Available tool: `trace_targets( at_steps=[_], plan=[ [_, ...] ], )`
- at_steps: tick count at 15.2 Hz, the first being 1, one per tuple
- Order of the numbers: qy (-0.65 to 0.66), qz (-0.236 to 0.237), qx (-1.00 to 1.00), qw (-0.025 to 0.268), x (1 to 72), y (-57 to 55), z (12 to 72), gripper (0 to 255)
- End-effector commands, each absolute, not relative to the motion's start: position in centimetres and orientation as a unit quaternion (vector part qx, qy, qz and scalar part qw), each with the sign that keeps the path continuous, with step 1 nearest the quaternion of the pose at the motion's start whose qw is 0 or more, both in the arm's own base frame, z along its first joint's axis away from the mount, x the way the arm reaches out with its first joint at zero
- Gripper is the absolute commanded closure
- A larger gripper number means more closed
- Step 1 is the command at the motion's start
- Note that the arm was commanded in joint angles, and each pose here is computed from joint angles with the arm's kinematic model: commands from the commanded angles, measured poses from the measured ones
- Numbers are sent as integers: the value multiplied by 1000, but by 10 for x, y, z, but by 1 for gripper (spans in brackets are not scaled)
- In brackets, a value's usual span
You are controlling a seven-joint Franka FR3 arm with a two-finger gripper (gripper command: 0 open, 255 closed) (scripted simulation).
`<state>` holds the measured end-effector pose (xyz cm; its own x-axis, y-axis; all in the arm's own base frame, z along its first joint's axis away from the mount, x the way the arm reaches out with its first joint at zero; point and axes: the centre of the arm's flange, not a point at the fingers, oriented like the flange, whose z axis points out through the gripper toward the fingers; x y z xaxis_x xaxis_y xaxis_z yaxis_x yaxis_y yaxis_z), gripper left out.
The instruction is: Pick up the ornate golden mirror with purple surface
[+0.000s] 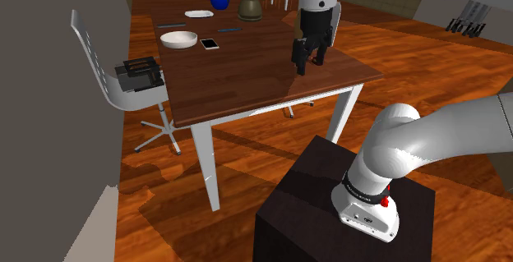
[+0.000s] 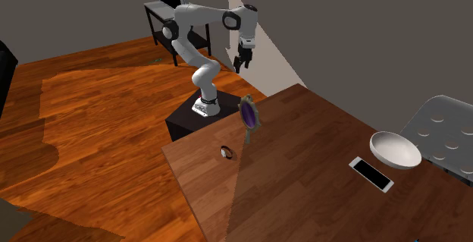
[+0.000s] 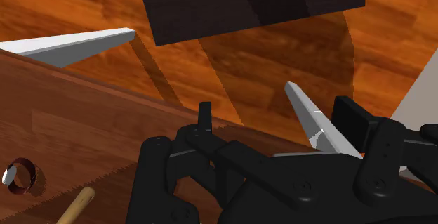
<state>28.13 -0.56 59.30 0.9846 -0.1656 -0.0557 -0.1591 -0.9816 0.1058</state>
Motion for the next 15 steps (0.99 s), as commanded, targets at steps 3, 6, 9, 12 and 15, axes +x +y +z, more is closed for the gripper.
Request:
trace_targets(
  at_steps=[3,6,9,12,15],
  plan=[
    [-91,-11,994,52,289,-27,592,0],
    [-106,20,993,54,299,-60,591,0],
    [-120,51,990,56,308,-93,590,0],
    [-134,82,986,58,317,-126,591,0],
    [-148,114,981,60,325,-160,593,0]
  ],
)
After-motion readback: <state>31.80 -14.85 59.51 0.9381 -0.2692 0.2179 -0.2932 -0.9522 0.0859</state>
